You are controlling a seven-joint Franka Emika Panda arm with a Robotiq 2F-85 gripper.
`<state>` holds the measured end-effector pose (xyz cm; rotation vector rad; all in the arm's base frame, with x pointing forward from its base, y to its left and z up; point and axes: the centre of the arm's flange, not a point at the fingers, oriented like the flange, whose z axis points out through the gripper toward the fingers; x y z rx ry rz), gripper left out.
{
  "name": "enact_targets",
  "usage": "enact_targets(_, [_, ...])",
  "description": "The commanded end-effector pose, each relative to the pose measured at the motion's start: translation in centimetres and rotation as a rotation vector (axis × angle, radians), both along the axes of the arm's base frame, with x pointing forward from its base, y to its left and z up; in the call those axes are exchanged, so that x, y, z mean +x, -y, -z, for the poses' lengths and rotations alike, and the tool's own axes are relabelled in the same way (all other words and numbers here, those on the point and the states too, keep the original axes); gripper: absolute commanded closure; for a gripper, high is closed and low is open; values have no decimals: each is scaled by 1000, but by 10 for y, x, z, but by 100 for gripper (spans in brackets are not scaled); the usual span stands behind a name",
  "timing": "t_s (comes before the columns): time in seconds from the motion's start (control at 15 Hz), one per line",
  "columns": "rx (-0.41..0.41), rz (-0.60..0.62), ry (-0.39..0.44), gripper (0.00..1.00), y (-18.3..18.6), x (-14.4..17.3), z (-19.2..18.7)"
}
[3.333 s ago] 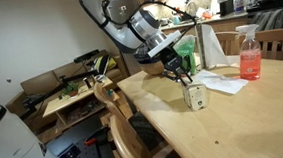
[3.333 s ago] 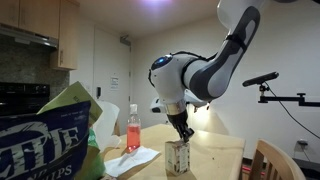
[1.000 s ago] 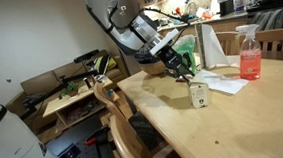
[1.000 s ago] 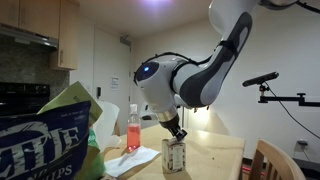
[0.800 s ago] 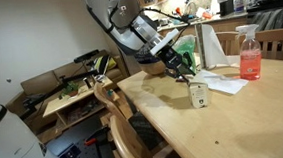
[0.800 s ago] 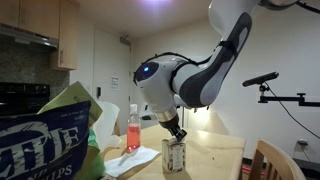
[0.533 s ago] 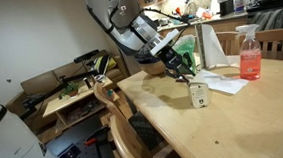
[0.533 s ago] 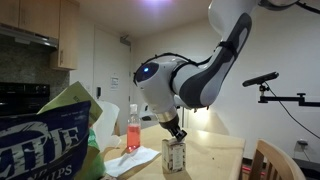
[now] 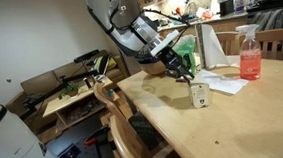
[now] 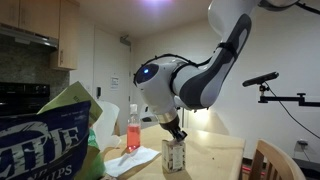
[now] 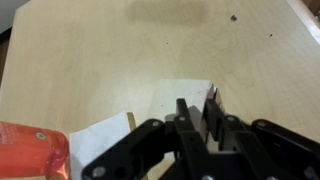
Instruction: Close the box on the table
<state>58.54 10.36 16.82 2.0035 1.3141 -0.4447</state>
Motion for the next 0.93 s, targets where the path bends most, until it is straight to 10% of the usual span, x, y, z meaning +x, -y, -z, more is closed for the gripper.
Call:
enact_targets(0.0, [-32,-4,-8,75,1,7,-2])
enact_targets(0.87, [-28,7,-27,71,3,5,0])
